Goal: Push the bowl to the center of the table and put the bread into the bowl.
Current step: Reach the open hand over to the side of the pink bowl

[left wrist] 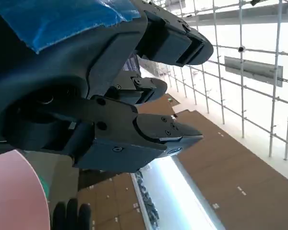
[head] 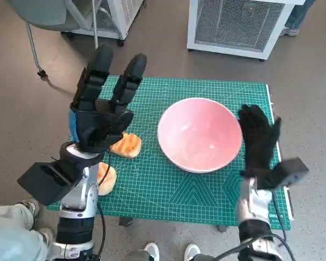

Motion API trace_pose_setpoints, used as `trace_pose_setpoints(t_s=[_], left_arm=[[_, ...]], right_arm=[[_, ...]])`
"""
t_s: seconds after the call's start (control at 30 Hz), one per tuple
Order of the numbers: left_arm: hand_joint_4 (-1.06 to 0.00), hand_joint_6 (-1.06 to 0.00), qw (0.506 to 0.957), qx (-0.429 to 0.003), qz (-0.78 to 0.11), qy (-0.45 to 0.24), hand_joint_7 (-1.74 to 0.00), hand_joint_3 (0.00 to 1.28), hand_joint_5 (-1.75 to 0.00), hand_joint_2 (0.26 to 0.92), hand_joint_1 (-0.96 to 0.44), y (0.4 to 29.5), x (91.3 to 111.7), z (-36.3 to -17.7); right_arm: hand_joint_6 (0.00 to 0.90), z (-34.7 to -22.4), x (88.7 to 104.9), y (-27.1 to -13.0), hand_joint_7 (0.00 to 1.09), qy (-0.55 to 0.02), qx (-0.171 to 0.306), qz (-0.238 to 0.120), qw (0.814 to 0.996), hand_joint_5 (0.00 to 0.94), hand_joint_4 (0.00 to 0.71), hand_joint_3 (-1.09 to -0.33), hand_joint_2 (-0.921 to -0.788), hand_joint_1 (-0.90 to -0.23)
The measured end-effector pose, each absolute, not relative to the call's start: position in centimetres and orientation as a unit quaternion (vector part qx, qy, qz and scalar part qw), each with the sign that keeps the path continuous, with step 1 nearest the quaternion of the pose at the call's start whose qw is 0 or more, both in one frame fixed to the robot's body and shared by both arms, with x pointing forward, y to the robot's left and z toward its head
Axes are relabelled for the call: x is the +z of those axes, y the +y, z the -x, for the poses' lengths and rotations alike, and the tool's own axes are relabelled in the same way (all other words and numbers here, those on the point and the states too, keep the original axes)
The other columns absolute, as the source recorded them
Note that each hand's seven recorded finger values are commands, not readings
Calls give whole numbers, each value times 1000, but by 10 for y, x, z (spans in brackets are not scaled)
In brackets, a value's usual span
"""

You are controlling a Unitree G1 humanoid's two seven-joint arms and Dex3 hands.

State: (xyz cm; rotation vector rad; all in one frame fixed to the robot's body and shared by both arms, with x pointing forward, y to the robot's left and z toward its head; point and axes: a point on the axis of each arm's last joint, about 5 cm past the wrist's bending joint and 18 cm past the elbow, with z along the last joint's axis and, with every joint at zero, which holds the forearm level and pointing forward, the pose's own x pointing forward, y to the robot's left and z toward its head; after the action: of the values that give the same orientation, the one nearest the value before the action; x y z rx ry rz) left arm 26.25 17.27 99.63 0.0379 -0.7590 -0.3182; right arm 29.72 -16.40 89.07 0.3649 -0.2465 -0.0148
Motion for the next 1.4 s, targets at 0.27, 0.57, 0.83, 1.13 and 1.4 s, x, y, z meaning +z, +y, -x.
trace_pose_setpoints(t_s=[0.27, 0.57, 0.83, 1.13, 1.4], left_arm=[[-442, -521, 916, -142, -21, -374, -5, 222, -3, 921, 0, 178, 996, -261], [-442, -521, 918, -131, -21, -373, -5, 223, -2, 921, -4, 180, 994, -260], [-439, -521, 917, -121, -24, -379, -5, 224, 0, 921, -4, 180, 994, -259], [-435, -523, 917, -113, -25, -381, -5, 224, 0, 921, -7, 181, 992, -257], [-435, -527, 919, -103, -29, -378, -6, 221, 0, 921, -11, 187, 990, -255]], right_arm=[[100, -312, 904, -154, 506, -119, 8, -214, 970, 4, 248, -817, -921, -531], [106, -321, 913, -138, 481, -111, 32, -234, 965, 2, 247, -842, -921, -507], [106, -328, 920, -128, 462, -93, 49, -248, 963, 2, 250, -843, -921, -500], [105, -334, 935, -134, 454, -125, 44, -217, 967, 0, 242, -820, -921, -512], [92, -336, 965, -145, 531, -253, 25, -133, 958, 3, 250, -800, -921, -535]])
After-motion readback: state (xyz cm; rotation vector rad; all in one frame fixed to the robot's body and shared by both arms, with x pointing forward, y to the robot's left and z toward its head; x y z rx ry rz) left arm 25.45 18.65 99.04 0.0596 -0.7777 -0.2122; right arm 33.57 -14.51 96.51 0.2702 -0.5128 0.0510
